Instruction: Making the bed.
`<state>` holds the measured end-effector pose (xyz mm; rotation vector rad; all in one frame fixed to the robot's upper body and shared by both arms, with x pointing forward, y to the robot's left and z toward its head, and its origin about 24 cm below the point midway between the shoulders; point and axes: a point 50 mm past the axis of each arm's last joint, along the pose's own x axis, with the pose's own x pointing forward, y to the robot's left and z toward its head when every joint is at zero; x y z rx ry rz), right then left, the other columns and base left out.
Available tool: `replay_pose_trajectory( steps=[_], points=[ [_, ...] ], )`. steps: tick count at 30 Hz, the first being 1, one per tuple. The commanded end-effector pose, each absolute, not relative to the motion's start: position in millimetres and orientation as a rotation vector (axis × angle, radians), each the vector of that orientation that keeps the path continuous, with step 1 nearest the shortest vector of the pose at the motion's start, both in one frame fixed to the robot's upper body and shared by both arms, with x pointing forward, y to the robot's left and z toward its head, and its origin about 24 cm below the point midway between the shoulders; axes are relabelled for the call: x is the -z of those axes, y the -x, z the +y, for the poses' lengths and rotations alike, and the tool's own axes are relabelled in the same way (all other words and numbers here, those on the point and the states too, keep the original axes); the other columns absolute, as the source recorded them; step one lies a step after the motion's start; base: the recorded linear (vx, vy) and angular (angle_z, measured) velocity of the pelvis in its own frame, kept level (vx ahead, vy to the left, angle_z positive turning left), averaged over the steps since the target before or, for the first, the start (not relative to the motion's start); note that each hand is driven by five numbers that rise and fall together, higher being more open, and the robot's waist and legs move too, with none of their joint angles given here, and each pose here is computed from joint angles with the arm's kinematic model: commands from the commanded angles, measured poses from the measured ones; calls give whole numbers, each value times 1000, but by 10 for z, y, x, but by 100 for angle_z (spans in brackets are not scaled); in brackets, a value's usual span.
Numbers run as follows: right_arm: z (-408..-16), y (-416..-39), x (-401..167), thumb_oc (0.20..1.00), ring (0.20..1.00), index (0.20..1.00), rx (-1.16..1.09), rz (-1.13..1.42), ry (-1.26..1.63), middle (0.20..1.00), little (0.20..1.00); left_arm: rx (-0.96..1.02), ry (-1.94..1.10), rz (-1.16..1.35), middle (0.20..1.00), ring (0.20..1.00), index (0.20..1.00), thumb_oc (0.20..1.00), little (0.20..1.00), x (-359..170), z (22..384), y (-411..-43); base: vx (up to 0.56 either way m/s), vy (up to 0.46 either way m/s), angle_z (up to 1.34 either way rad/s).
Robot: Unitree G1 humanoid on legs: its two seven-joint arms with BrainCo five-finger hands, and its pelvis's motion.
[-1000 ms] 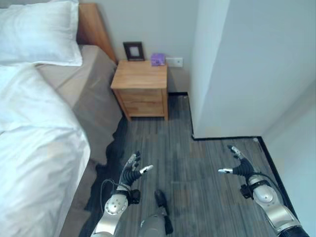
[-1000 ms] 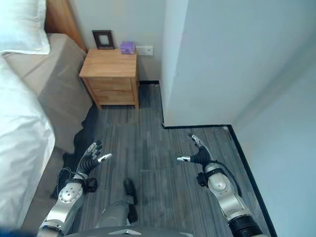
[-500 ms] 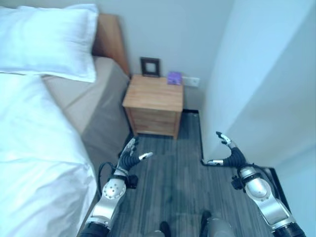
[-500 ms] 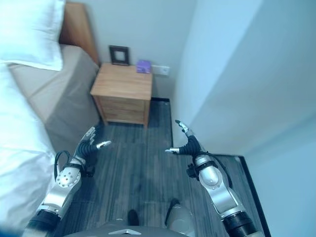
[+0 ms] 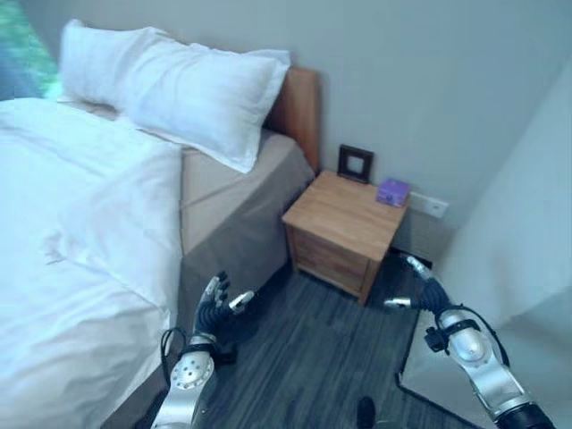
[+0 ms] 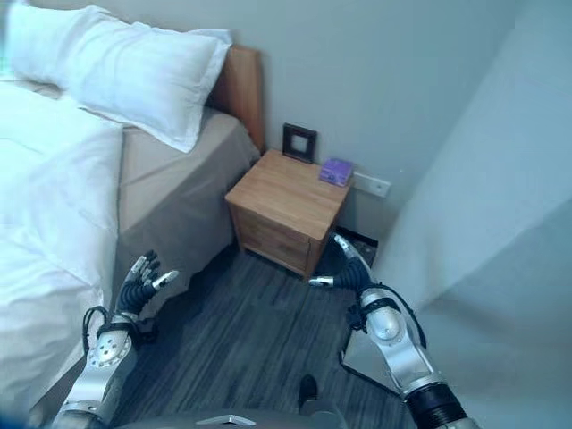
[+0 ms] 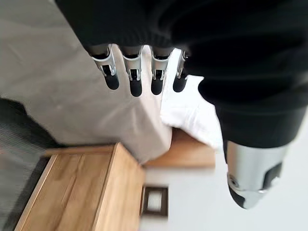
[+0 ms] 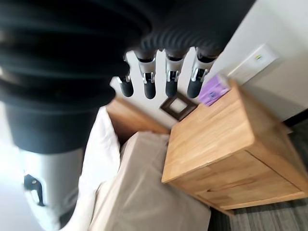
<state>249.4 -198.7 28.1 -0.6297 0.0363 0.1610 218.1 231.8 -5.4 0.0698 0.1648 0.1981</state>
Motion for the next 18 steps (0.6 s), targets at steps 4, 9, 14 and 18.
replay_pose_trajectory(
  steps=[4,9,14,18],
  points=[
    [-2007,-2606,-646,1000,1000,1000,-111,-129,628,1000,1000,-234,-99,60,1000,1000,1000,1000,1000,-159,2503,-2215,194,20,56],
    [-1958,-2664,-678,1000,1000,1000,-116,-150,621,1000,1000,-295,-114,99,1000,1000,1000,1000,1000,-75,2607,-2147,216,34,27],
    [-1884,-2664,-710,1000,1000,1000,-163,-171,608,1000,1000,-325,-158,128,1000,1000,1000,1000,1000,-56,2724,-2069,259,134,29],
    [-1785,-2722,-727,1000,1000,1000,-185,-189,607,1000,1000,-330,-200,159,1000,1000,1000,1000,1000,-31,2790,-2062,187,122,-3]
  ],
)
